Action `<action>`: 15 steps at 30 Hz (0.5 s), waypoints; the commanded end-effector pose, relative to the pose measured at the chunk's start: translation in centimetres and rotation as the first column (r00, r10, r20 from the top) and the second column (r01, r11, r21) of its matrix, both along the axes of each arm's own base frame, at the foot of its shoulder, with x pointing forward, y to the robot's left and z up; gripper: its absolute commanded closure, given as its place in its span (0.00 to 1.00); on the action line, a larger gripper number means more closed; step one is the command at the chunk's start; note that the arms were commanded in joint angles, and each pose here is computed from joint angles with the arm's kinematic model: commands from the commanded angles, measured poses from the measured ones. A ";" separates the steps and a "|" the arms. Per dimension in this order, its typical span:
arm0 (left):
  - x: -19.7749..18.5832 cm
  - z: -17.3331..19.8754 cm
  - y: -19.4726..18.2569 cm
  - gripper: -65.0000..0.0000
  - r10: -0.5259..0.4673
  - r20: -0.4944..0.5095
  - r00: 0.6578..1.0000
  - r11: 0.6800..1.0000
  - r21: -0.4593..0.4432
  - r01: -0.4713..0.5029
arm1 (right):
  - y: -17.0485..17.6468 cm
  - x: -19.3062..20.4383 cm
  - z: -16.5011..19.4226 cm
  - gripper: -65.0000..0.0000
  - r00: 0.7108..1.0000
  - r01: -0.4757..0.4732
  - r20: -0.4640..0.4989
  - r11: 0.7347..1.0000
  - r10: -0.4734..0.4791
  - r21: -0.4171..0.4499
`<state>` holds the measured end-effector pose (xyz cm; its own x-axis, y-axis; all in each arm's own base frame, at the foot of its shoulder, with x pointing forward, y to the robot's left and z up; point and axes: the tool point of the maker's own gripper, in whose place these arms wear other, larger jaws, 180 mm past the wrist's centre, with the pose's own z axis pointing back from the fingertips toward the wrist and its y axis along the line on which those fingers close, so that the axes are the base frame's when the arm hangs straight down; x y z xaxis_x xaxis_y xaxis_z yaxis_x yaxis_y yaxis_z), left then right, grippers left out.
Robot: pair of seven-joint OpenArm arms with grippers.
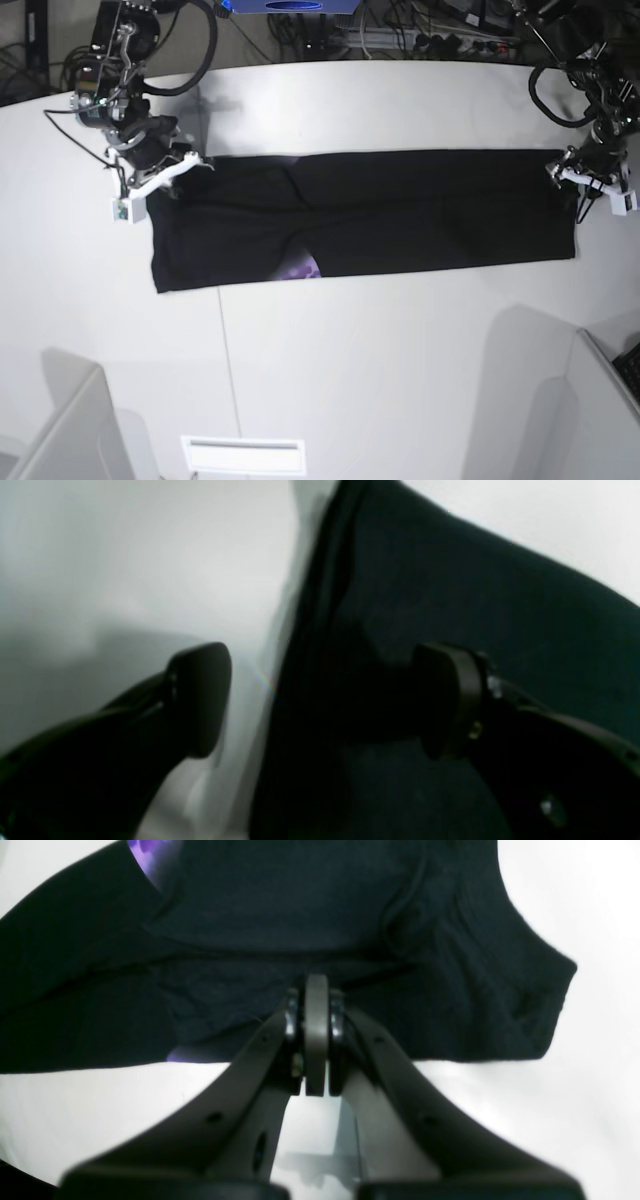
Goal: Fold the T-shirt properly
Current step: 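Regrasp the folded strip's ends with both grippers and smooth it flat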
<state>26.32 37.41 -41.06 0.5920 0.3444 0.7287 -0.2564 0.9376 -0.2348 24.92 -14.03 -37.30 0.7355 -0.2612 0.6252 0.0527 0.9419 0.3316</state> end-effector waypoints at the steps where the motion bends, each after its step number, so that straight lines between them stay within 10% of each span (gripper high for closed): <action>1: 0.9 0.8 0.6 0.17 -0.010 0.012 1.000 1.000 0.026 0.010 | 0.0 0.5 0.9 1.00 0.999 -0.002 0.038 1.000 0.002 -0.001; 8: 0.4 -1.5 0.3 0.25 0.000 -0.047 0.999 1.000 -0.007 0.000 | 0.0 -0.1 0.5 1.00 1.000 -0.001 0.024 1.000 0.001 0.000; 15: -0.1 -2.4 0.3 0.94 0.010 -0.067 0.998 0.999 -0.030 -0.012 | -0.3 -0.1 0.5 1.00 1.000 0.006 0.024 1.000 -0.006 -0.002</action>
<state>27.06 37.66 -42.66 0.5803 0.3911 0.7144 -0.2822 0.9194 -0.2741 24.07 -14.00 -37.85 0.7493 -0.2634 0.6076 0.0613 0.9412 0.3324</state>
